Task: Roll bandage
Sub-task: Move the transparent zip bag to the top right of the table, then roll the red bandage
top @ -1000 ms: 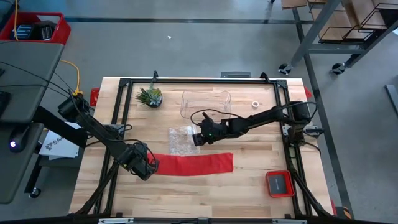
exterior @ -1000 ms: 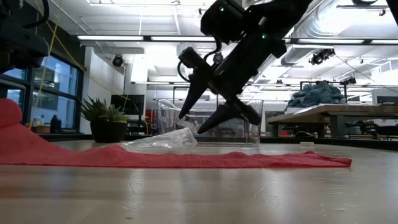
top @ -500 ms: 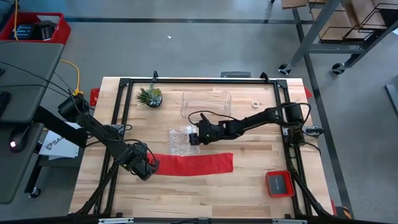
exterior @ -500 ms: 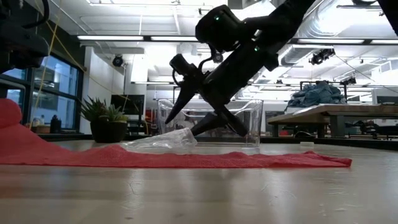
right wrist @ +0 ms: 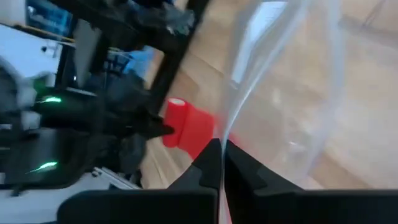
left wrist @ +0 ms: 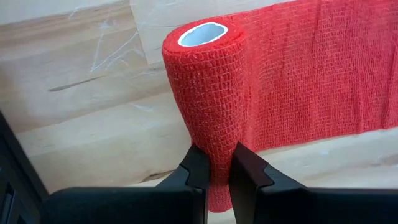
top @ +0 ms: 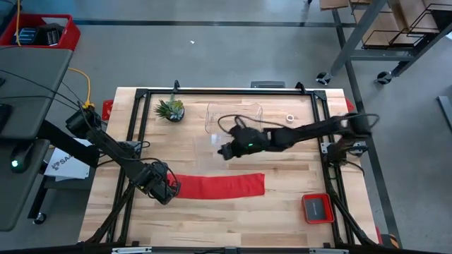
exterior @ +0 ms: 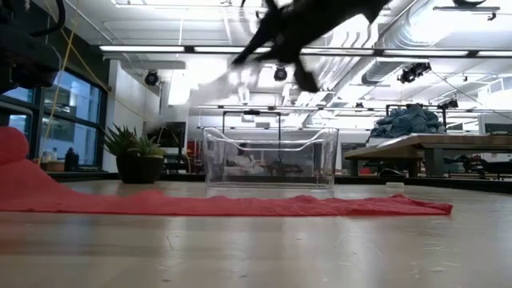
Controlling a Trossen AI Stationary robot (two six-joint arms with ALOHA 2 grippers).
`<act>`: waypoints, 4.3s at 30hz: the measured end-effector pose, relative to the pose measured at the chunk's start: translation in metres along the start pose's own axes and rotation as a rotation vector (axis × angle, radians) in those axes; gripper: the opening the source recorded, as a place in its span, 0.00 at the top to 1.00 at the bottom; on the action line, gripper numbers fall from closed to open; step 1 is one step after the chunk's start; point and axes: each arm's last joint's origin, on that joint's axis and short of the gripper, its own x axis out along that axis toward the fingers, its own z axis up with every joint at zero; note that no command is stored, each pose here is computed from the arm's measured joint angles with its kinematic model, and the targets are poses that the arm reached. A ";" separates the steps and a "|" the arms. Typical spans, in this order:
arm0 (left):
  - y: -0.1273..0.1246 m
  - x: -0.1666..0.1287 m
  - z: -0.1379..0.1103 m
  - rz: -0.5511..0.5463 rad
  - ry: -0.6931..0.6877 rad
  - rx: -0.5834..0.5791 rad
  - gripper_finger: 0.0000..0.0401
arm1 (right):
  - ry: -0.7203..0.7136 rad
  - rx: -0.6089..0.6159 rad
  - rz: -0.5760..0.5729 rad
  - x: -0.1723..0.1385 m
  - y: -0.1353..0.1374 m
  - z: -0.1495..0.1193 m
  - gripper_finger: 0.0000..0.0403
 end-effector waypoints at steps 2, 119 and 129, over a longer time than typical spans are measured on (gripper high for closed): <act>0.000 0.000 0.000 0.000 0.001 0.001 0.94 | -0.042 -0.040 -0.032 -0.028 0.009 0.004 1.00; 0.024 0.028 0.012 0.119 -0.173 -0.251 1.00 | 0.370 -0.022 -0.436 -0.058 -0.013 -0.160 1.00; 0.023 0.028 0.011 0.114 -0.170 -0.250 1.00 | 0.341 0.048 -0.579 -0.013 -0.045 -0.177 1.00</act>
